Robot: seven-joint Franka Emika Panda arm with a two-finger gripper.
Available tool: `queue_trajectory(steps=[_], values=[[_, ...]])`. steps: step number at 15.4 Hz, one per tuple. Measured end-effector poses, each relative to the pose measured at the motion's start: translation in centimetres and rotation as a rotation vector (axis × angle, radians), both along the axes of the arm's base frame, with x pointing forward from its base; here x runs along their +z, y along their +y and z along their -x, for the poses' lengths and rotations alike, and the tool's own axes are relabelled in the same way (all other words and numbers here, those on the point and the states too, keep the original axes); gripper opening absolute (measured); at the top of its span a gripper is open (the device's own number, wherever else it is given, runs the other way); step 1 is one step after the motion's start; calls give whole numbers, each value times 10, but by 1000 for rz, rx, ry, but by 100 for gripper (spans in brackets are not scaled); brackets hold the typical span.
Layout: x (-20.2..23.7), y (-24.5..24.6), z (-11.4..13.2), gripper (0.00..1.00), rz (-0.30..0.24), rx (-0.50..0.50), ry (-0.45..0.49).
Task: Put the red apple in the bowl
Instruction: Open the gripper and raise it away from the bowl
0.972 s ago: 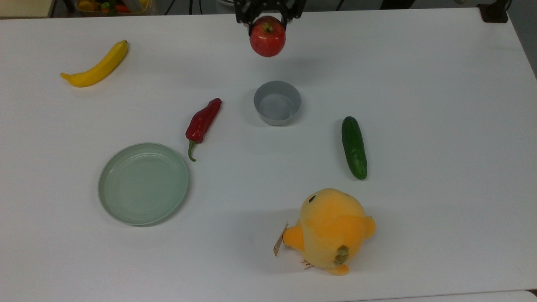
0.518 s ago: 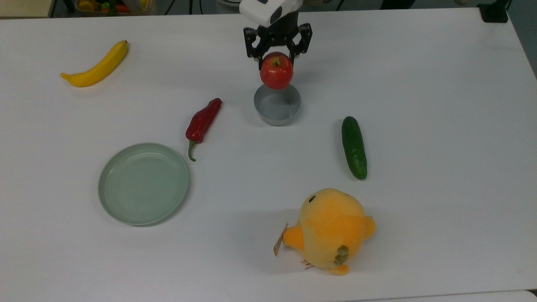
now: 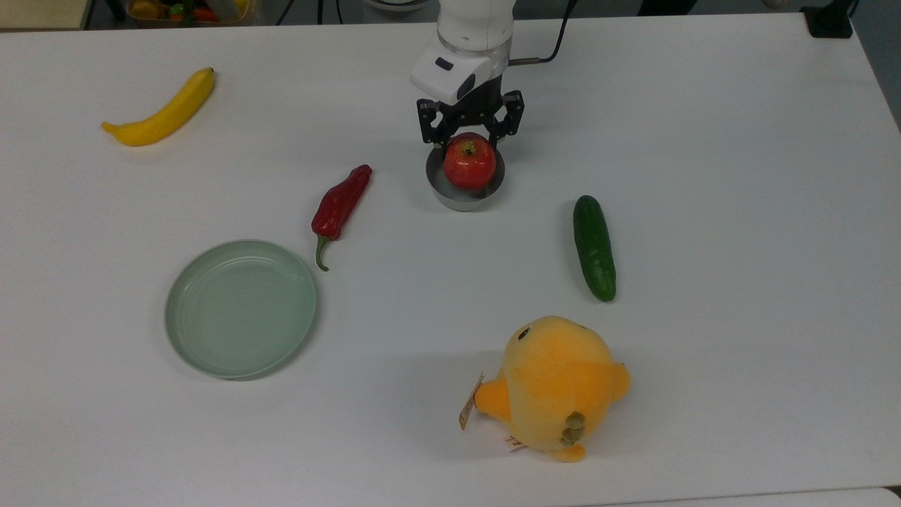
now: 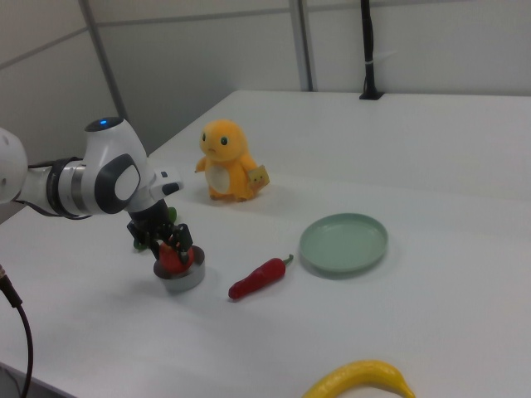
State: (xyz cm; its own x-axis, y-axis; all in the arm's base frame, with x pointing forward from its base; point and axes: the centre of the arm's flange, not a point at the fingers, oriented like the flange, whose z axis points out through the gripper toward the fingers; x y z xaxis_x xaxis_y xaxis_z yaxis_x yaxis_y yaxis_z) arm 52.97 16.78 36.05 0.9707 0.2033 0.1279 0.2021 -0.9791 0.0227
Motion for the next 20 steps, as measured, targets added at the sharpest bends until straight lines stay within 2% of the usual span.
queue_trajectory(steps=[5,6,8,9,14,17,19,20], values=[[-10,0,-1,71,2,-12,17],[-11,0,-1,76,2,-16,18],[-11,-1,-1,96,0,-25,17],[-10,-1,-1,100,0,-32,17],[-2,0,-4,100,-1,-44,13],[37,0,-11,100,21,-57,55],[84,-2,-15,100,37,-72,79],[124,-9,-17,100,42,-93,82]])
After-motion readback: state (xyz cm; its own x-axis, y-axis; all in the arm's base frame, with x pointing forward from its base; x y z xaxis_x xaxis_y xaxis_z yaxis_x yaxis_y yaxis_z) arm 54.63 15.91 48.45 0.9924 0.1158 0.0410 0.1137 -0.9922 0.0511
